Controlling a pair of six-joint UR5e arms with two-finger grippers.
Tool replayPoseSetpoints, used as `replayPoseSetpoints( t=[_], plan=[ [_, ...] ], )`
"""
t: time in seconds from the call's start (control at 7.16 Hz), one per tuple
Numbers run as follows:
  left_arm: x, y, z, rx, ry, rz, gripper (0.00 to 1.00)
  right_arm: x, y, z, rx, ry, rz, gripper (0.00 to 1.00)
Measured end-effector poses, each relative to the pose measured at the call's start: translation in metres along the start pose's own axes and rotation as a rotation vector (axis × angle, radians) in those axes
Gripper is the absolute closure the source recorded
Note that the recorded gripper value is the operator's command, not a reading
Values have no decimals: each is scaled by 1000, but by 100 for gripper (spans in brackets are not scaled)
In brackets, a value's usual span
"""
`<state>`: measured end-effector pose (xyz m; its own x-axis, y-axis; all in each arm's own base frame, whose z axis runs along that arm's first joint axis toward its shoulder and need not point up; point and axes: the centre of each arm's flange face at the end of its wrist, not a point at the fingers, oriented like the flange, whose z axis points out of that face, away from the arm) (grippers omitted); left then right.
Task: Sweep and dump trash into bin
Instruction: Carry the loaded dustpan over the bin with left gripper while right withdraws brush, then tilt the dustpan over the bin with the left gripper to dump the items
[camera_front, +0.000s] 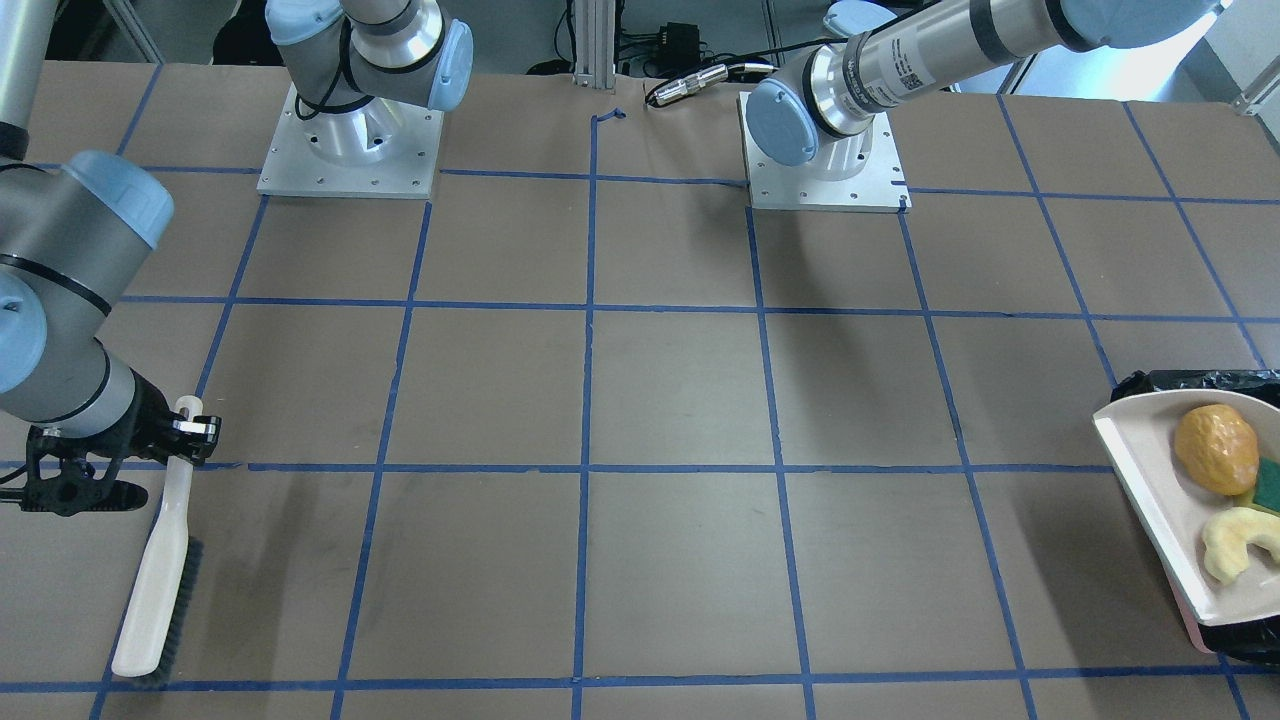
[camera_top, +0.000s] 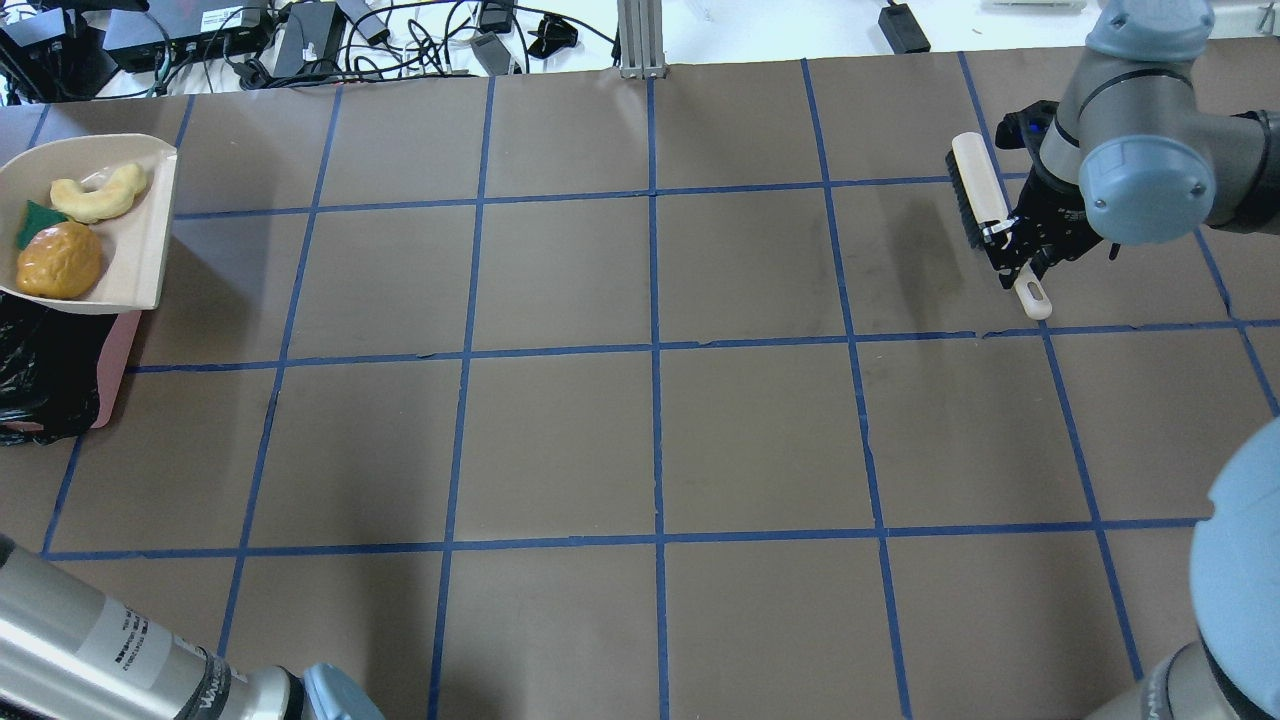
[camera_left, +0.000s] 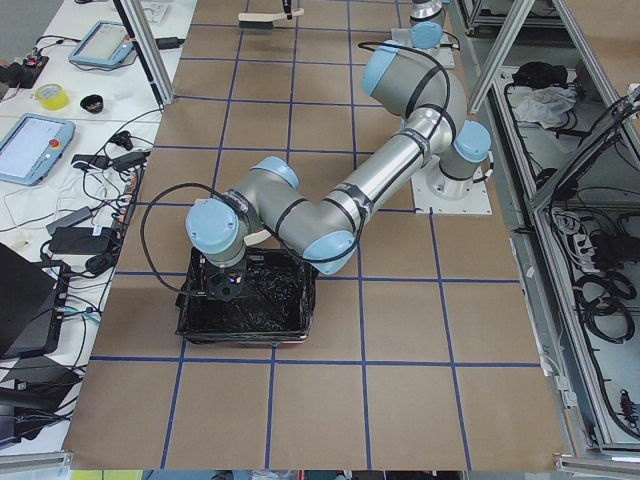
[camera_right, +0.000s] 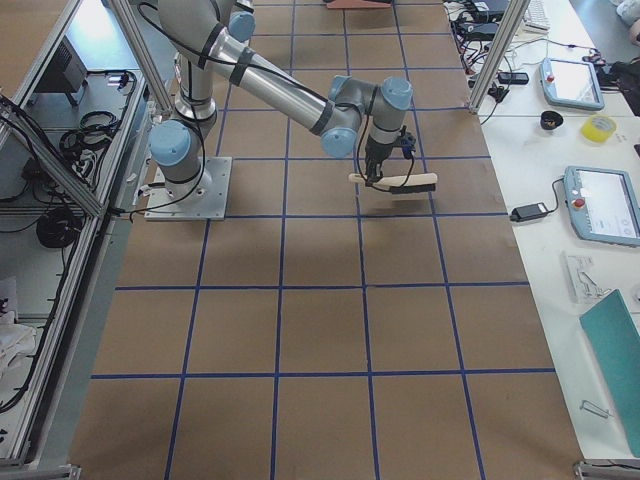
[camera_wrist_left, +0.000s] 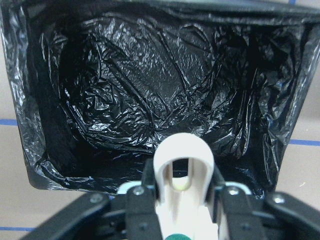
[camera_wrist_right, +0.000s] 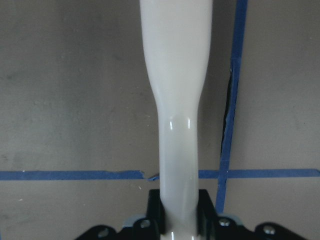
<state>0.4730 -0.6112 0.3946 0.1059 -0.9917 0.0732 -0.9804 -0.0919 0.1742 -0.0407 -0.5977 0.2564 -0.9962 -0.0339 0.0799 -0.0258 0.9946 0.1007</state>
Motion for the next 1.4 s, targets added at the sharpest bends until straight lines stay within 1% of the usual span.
replayPoseSetpoints(
  t=[0.42, 0.56, 0.84, 1.12, 1.4],
  plan=[
    [-16, -49, -37, 49, 63, -22, 100, 28, 7, 32, -48, -31, 50, 100],
    [-17, -62, -43, 65, 79, -25, 100, 31, 11, 36, -58, -35, 52, 100],
    [-19, -88, -49, 95, 102, -16, 100, 34, 14, 36, -59, -37, 2, 100],
    [-18, -104, -59, 132, 126, -7, 100, 35, 16, 28, -48, -32, -28, 100],
    [-14, -109, -76, 203, 184, 8, 100, 36, 19, 18, -36, -25, -37, 100]
  ],
)
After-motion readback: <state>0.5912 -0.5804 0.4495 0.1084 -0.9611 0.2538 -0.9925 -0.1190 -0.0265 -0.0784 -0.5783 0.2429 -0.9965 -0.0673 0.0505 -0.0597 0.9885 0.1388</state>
